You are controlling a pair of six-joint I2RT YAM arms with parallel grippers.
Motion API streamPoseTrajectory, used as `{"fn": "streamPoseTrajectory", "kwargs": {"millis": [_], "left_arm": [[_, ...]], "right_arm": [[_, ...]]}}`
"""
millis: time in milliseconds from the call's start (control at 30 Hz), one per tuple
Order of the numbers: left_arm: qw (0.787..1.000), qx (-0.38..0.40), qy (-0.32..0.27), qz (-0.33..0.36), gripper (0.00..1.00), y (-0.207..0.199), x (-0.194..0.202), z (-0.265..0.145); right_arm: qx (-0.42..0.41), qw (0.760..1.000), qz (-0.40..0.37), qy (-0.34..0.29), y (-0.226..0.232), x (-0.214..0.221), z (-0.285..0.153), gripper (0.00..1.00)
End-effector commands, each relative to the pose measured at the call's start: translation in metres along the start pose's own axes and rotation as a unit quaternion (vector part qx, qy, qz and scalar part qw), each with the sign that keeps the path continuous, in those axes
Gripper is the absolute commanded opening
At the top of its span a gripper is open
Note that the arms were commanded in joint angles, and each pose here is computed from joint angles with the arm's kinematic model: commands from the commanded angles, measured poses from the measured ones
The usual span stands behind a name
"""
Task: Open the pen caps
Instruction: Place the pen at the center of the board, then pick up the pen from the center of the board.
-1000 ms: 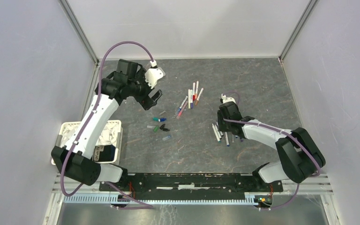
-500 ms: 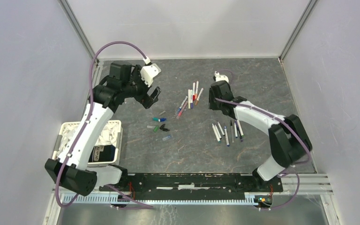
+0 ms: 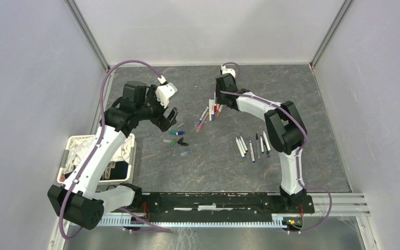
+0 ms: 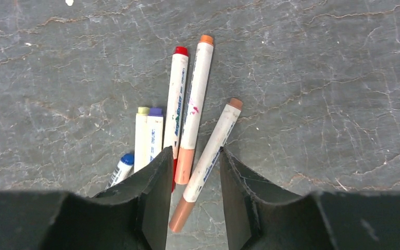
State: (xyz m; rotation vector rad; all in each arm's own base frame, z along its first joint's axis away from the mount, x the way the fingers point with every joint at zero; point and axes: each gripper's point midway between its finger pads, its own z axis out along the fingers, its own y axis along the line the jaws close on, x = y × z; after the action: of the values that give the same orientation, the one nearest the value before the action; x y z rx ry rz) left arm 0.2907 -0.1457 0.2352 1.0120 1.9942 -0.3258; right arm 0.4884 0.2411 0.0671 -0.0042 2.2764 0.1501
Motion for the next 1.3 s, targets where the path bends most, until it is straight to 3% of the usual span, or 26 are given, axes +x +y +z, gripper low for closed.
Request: {"fn": "streamPoseTrajectory", "kwargs": {"millis": [0,300,1067,1267], "left_arm": [[0.999,-0.017,-0.030,0.014,1.00,0.004,-0.013,-0.007],[1.000,-0.023,-0.010,0.016,1.00,0.005,0.001,-0.004],[1.000,-0.015,-0.003,0.025,1.00,0.002,0.002,-0.007],[1.000,-0.013,-0.007,0.024,1.00,0.001,-0.001,-0.010]], "right_arm": [[0.031,0.999,0.004,-0.013,-0.005,-0.012,0.011,0.42],[0.058,0.998,0.008,-0.006,-0.018,-0.007,0.020,0.33],[0.115,0.992,-0.021,0.037,-0.041,0.020,0.040,0.29],[0.143,0.987,-0.034,0.061,-0.058,0.035,0.034,0.19]]}}
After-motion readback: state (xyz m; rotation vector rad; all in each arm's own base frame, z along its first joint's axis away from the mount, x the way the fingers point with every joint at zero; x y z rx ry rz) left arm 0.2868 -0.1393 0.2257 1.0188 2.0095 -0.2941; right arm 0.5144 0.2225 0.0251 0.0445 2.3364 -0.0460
